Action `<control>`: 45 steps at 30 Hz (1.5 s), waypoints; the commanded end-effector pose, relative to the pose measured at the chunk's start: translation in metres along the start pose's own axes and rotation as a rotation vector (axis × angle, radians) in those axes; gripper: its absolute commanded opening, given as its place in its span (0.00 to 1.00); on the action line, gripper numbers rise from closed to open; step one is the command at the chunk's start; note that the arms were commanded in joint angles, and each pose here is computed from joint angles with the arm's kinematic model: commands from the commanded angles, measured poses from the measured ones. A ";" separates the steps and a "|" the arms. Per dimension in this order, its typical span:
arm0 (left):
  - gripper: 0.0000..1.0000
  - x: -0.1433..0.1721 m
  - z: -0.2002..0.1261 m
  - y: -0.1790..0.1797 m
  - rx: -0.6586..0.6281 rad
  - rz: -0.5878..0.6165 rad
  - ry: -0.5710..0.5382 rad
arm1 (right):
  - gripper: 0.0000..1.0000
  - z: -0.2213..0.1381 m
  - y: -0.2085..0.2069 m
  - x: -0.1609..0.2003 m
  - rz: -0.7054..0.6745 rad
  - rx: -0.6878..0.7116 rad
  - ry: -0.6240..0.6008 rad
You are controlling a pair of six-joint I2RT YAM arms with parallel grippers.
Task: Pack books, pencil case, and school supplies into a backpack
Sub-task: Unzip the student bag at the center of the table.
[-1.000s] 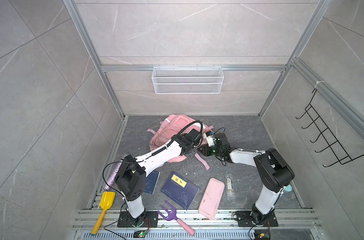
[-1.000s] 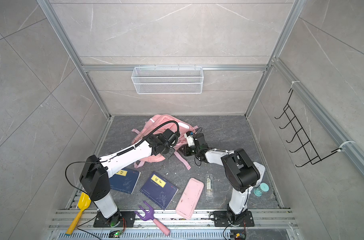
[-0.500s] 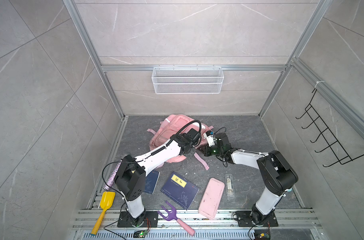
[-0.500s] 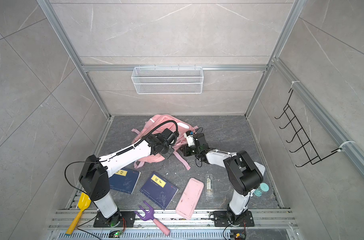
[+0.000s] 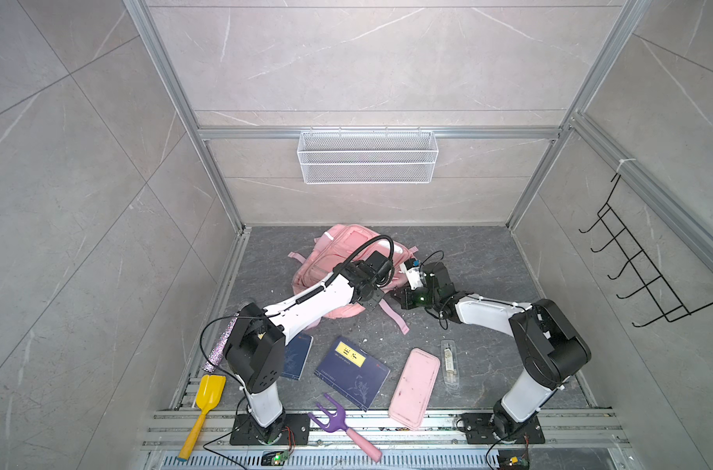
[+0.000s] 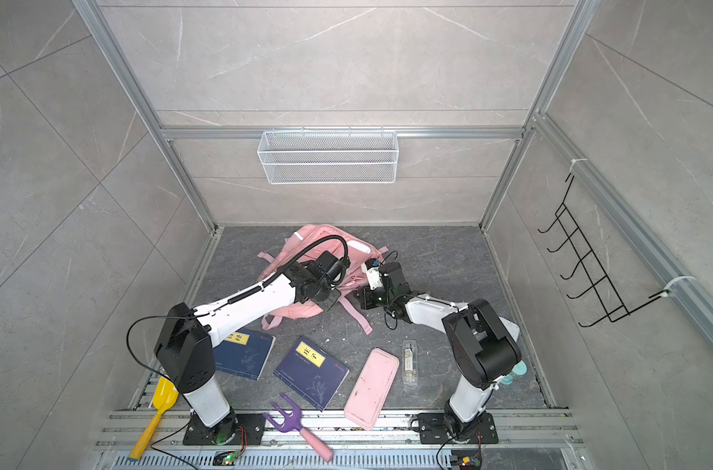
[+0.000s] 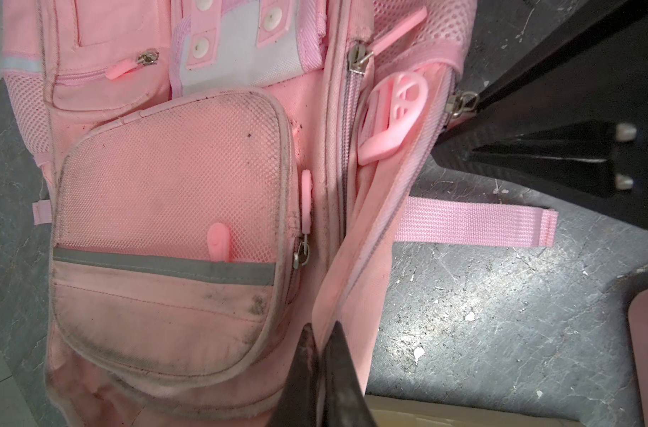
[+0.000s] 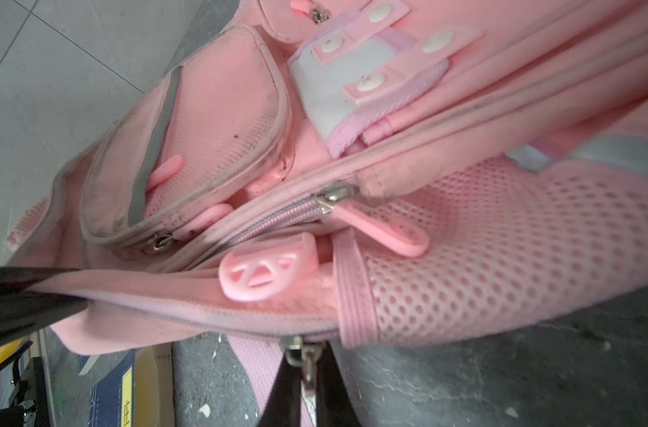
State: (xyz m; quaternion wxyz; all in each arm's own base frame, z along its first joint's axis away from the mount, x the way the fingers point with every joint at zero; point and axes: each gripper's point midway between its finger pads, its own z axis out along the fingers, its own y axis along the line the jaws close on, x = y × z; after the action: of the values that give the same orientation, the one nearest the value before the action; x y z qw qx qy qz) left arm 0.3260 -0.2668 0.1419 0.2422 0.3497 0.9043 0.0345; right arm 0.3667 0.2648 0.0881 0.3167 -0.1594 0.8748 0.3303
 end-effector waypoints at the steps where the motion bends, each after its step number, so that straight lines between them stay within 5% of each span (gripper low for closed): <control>1: 0.00 -0.018 -0.014 0.028 -0.092 -0.027 -0.057 | 0.05 -0.007 -0.009 0.020 0.026 0.068 0.082; 11: 0.00 -0.023 0.011 -0.009 0.052 -0.022 -0.031 | 0.05 -0.007 0.022 0.045 0.031 0.046 0.242; 32: 0.00 -0.069 0.032 -0.083 0.263 0.022 -0.066 | 0.00 -0.043 0.021 0.047 0.139 0.140 0.277; 45: 0.30 -0.023 0.006 -0.044 0.118 0.018 -0.026 | 0.00 -0.065 -0.034 0.020 0.286 0.168 0.228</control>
State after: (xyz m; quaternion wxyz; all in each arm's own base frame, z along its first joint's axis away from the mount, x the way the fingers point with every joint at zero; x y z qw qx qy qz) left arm 0.3073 -0.3407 0.1052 0.1940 0.3901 0.8985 -0.0539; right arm 0.3360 0.1967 0.0833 0.1715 -0.0344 0.9450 0.2762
